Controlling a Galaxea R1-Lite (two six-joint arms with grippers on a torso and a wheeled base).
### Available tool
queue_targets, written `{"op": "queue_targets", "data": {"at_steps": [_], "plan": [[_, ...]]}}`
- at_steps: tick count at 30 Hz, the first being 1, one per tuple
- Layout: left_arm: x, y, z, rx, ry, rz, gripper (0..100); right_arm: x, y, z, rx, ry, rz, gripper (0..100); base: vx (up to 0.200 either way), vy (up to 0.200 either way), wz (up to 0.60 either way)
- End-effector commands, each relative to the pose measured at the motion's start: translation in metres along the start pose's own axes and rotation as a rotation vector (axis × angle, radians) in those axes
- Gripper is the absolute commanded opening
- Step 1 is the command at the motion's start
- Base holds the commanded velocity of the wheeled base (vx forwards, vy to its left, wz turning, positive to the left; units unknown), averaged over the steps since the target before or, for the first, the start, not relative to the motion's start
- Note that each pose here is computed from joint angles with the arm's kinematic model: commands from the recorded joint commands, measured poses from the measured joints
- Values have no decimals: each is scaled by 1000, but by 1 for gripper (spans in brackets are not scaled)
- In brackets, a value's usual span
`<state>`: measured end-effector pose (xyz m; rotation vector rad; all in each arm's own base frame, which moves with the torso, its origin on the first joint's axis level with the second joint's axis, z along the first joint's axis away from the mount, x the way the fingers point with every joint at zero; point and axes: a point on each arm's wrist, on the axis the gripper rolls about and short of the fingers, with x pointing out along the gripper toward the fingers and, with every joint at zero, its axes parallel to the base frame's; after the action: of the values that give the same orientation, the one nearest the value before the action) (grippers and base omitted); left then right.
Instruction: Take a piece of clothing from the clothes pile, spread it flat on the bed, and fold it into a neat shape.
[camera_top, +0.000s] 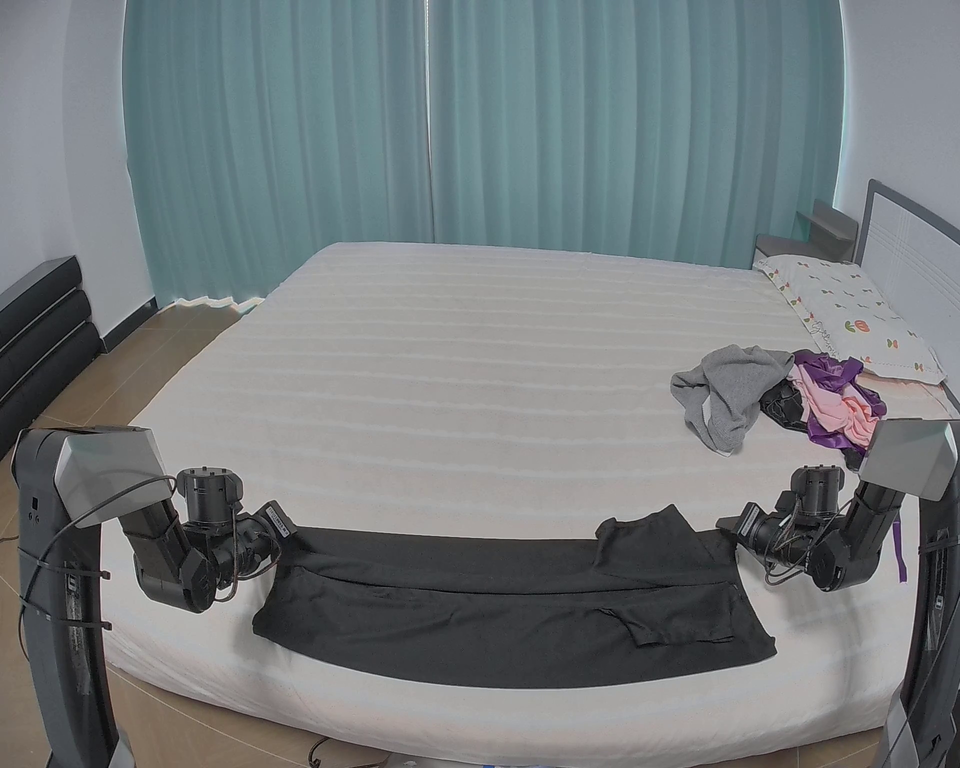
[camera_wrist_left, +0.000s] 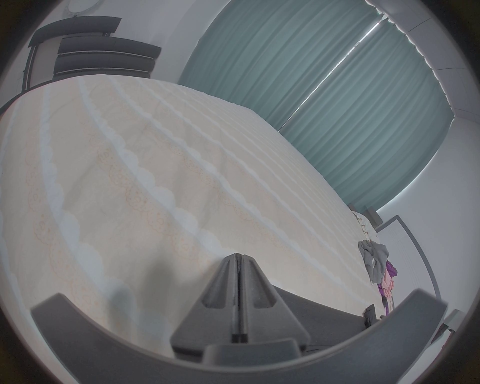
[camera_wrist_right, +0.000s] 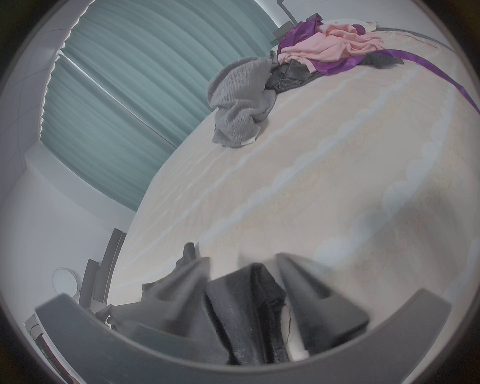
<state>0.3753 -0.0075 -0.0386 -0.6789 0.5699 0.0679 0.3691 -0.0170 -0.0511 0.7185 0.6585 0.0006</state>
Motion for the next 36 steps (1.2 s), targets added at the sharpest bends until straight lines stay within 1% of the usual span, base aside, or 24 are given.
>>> {"op": "queue_targets", "data": {"at_steps": [1, 5, 10, 15, 20, 24, 32, 33, 34, 36], "plan": [[0, 0, 0, -3, 0, 0, 0, 2, -2, -4, -1, 12, -6, 0, 0, 0, 0], [0, 0, 0, -3, -1, -3, 0, 1, -1, -2, -3, 6, -4, 0, 0, 0, 0], [3, -3, 4, -4, -16, -13, 0, -5, -1, 11, 5, -35, 1, 0, 0, 0, 0], [6, -8, 11, -35, -41, -35, 0, -9, -4, 19, 18, -63, 0, 0, 0, 0, 0], [10, -11, 15, -56, -56, -48, 0, -9, -4, 21, 21, -70, 0, 0, 0, 0, 0], [17, -8, 12, -56, -53, -45, 0, -8, -4, 21, 16, -85, 0, 0, 0, 0, 0], [21, -8, 10, -54, -46, -42, 0, -7, -6, 18, 16, -75, -7, 0, 0, 0, 0], [21, -8, 10, -55, -47, -39, 0, -7, -6, 16, 17, -71, -10, 100, 0, 0, 0], [21, -7, 9, -55, -45, -37, 100, -7, -6, 16, 17, -70, -8, 100, 0, 0, 0], [21, -8, 9, -53, -44, -38, 100, -8, -4, 16, 14, -71, -5, 100, 0, 0, 0]]}}
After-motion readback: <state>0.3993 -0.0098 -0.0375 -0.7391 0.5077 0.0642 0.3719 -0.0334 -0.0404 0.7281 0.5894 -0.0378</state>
